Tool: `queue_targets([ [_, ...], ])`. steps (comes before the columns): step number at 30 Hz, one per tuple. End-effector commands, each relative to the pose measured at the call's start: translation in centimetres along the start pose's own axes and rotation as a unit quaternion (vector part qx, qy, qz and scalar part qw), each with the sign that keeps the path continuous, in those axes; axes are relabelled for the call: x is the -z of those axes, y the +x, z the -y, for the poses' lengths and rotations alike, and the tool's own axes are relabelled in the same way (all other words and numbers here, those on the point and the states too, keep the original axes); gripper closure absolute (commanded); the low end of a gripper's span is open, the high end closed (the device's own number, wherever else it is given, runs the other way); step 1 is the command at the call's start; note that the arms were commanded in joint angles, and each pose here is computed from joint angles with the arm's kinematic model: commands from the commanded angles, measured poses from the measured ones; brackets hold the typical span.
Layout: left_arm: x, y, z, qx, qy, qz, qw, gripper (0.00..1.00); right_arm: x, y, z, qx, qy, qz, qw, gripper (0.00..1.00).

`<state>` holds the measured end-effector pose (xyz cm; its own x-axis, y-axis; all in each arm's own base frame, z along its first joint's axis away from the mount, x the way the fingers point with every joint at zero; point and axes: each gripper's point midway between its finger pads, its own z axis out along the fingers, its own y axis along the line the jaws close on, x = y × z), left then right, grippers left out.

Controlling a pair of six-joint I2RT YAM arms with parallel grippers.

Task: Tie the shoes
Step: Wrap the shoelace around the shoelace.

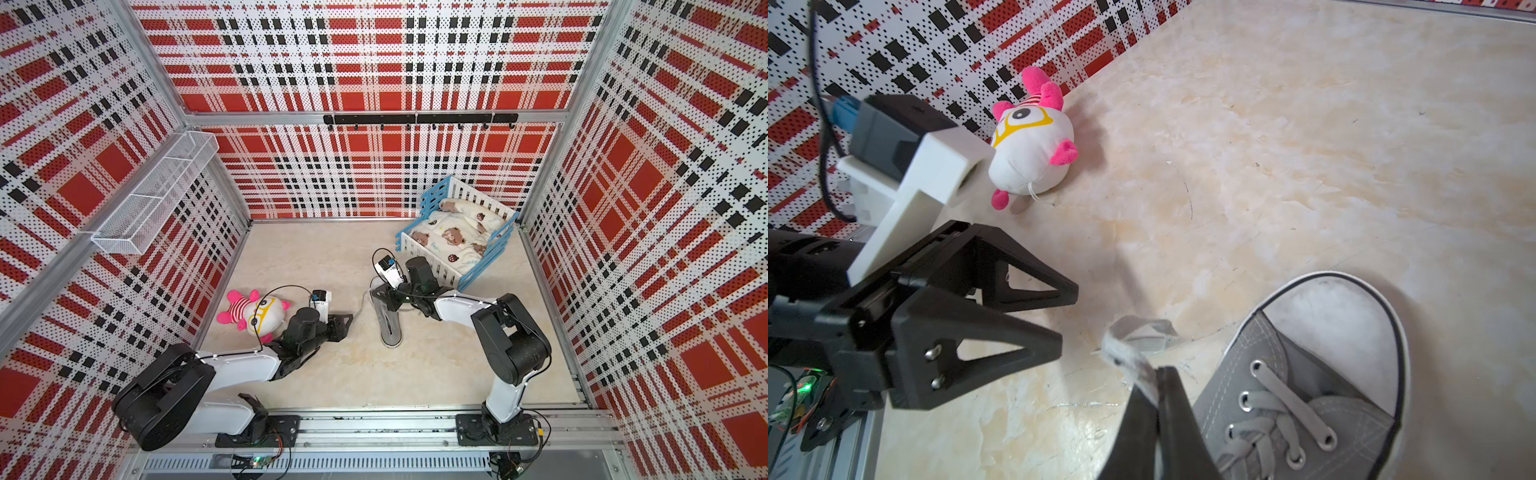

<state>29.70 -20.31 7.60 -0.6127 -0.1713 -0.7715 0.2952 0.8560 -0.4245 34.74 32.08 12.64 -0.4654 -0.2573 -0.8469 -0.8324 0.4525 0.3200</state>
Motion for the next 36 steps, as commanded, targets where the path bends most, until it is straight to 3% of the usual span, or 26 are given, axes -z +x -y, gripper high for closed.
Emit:
queue_targets([
  [1,-0.2,-3.4,3.2,-0.059,0.051,0.058,0.995,0.39,0.7,-1.9,-0.3,-0.011,-0.013,0.022,1.000,0.90],
  [5,-1.2,-4.9,5.0,-0.115,0.081,0.081,0.987,0.33,0.8,-2.1,-0.1,-0.031,-0.018,0.022,0.999,0.88],
  [8,-3.0,-5.0,5.8,-0.157,0.091,0.072,0.981,0.33,0.8,-2.2,0.2,-0.040,-0.014,0.021,0.999,0.87],
  [15,-5.4,-5.0,5.8,-0.196,0.104,0.057,0.973,0.38,1.2,-2.2,0.7,-0.050,-0.011,0.020,0.999,0.84],
  [19,-6.3,-5.1,5.4,-0.198,0.111,0.050,0.973,0.47,1.2,-2.4,0.6,-0.052,-0.012,0.022,0.998,0.84],
  [24,-6.9,-4.6,5.4,-0.195,0.128,0.036,0.972,0.68,1.3,-2.7,0.6,-0.056,-0.008,0.025,0.998,0.86],
  [31,-6.6,-3.4,5.7,-0.192,0.157,0.017,0.969,0.91,1.3,-3.2,1.2,-0.078,0.010,0.028,0.997,0.87],
  [36,-6.3,-2.2,5.3,-0.188,0.156,0.003,0.970,0.97,1.5,-3.5,1.5,-0.089,0.015,0.035,0.995,0.87],
])
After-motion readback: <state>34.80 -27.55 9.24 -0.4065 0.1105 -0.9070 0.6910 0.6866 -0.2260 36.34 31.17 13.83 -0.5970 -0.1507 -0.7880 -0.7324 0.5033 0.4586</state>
